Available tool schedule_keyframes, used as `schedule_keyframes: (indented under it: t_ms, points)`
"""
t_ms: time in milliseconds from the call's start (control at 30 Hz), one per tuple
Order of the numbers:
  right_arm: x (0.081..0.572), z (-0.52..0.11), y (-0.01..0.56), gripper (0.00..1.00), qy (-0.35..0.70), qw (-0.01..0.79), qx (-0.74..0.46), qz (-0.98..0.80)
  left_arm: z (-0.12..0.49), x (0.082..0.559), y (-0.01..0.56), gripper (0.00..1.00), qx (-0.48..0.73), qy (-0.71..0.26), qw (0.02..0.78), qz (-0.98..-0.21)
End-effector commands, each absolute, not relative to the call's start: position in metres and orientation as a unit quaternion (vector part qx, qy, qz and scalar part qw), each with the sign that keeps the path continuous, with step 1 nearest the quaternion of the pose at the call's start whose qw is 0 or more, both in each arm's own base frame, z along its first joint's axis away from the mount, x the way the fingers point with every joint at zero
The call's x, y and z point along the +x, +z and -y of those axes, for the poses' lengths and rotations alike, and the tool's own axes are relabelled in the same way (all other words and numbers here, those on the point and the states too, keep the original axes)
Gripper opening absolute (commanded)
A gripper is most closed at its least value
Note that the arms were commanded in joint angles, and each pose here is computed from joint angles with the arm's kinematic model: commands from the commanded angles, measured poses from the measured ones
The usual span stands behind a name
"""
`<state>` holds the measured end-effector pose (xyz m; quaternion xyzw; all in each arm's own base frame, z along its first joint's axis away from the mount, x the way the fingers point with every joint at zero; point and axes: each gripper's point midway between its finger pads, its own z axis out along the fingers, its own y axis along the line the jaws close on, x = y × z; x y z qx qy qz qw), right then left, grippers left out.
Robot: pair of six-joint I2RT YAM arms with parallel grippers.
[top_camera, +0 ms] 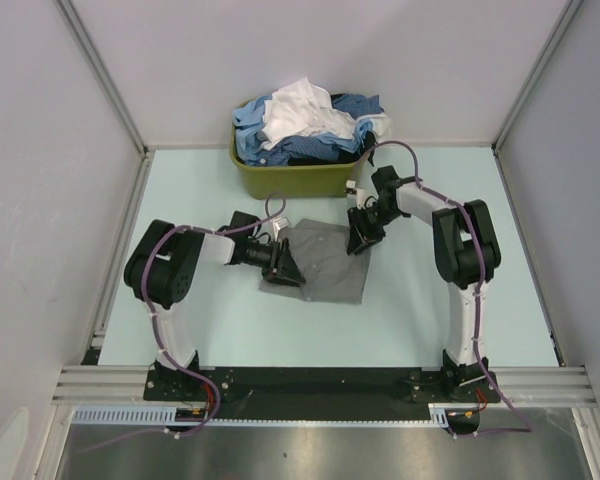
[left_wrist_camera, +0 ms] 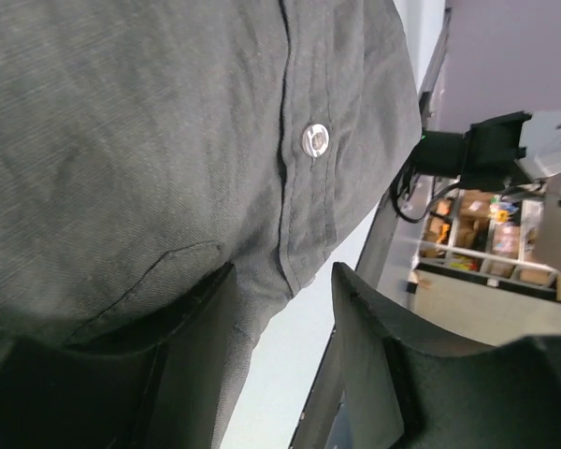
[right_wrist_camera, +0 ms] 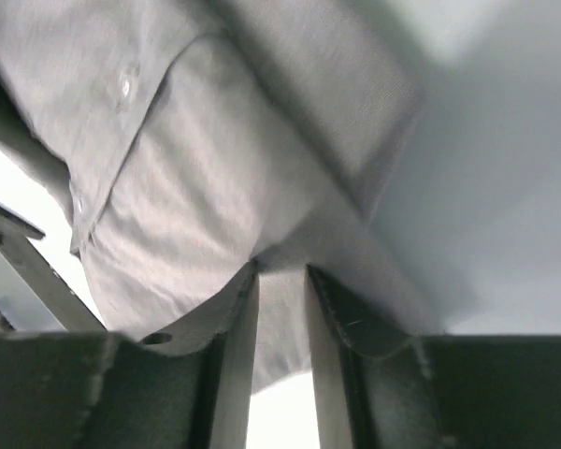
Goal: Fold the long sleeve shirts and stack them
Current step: Fold the shirt
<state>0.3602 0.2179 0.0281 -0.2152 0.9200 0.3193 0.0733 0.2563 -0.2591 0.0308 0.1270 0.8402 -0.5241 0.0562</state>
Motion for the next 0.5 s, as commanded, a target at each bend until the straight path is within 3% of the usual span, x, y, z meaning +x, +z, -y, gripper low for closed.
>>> schedule_keyframes:
  t_ms: [0, 233, 467]
  points:
    - [0.349, -0.213, 0.098, 0.39, 0.334, 0.15, -0.231, -0.902, 0.258, 0.263, 0.009, 0.53, 0.09, -0.519, 0.062, -0.848]
    - [0.256, -0.275, 0.11, 0.47, 0.457, 0.062, -0.233, -0.856, 0.26, 0.259, 0.009, 0.54, 0.097, -0.521, 0.057, -0.846]
    - [0.253, -0.3, 0.084, 0.44, 0.519, 0.006, -0.17, -0.838, 0.26, 0.254, 0.04, 0.56, 0.138, -0.529, 0.08, -0.833]
